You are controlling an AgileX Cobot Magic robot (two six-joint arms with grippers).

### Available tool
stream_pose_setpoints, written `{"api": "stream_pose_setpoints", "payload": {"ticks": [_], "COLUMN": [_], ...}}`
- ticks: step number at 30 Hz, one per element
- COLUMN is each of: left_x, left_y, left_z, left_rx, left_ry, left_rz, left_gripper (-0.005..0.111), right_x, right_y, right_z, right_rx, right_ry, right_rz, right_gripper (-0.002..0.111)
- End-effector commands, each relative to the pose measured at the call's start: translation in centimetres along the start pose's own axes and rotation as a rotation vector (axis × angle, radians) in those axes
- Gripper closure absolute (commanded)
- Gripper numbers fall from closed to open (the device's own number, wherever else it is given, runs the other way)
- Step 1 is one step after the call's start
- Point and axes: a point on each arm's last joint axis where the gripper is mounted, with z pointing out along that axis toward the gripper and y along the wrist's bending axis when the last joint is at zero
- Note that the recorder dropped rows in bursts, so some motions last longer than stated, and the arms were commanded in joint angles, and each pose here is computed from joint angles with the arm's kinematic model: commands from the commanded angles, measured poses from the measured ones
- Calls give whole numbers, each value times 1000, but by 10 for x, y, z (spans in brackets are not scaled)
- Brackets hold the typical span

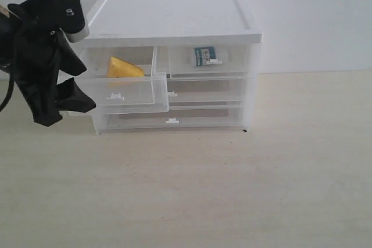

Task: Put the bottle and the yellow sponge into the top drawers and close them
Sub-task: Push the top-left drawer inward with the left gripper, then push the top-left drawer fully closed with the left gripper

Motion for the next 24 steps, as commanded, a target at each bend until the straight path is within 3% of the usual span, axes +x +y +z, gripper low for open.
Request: {"api": "stream_pose_setpoints", "payload": {"ticks": [1,4,9,11,14,15,24], "left_x": [-14,-19,-23,-24,-24,-24,-18], "left_y": [17,26,32,34,37,37,38], "left_z": [7,19,36,41,44,44,42], "left_rx": [35,124,180,184,181,180,200], "left_ry": [-1,57,64,65,65,67,135], "left_rz": [32,68,134,159,212,227,328], "left_gripper": [45,58,60,70,100,102,102], "right_x": [-1,-1,-1,-1,-1,-1,-1], "right_y": [0,0,0,0,0,0,0], "right_z": [0,0,0,0,0,0,0], "right_rx": [1,1,1,1,1,1,1], "right_ry": [-15,-15,-15,-15,-15,-15,-15], "right_rz": [-4,-4,-4,-4,-4,-4,-4], "right_gripper": [108,108,108,108,108,108,108]}}
